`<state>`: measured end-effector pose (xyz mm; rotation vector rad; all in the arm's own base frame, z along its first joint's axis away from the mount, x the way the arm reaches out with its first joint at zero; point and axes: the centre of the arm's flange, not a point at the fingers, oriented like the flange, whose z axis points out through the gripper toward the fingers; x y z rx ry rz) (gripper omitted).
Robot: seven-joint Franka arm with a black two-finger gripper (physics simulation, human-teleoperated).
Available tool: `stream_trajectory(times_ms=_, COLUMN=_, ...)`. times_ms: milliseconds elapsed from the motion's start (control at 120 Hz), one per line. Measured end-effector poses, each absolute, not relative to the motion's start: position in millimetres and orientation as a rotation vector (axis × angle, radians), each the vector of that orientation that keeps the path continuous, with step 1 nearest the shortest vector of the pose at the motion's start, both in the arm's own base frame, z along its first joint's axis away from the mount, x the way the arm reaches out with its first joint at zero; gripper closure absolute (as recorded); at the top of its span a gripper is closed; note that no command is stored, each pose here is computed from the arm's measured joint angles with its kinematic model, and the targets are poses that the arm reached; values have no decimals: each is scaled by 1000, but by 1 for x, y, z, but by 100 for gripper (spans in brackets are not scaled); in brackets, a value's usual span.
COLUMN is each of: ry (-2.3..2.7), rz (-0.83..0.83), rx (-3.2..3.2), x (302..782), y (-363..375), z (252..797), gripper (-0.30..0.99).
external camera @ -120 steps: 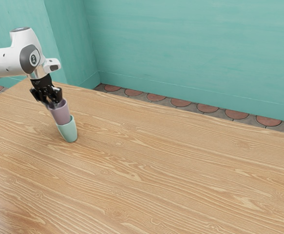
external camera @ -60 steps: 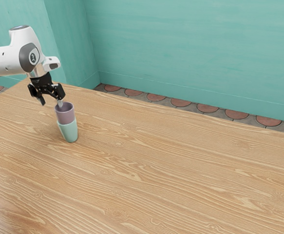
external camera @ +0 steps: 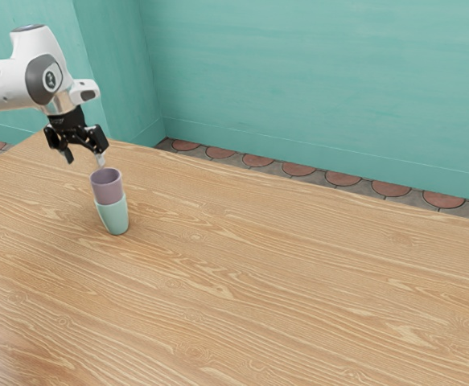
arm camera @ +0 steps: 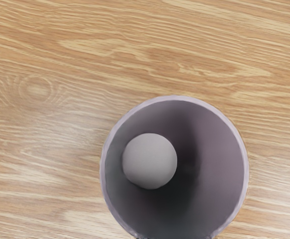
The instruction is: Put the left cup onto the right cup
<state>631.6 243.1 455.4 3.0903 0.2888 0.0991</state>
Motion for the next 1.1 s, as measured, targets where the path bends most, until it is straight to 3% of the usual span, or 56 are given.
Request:
stream_trajectory(times_ms=450, ry=262, rz=115, rx=3122, x=612, y=162, z=526, gripper=0)
stream_trajectory(times_ms=1100, ry=179, rz=196, rx=3248, x=568, y=60, z=581, gripper=0)
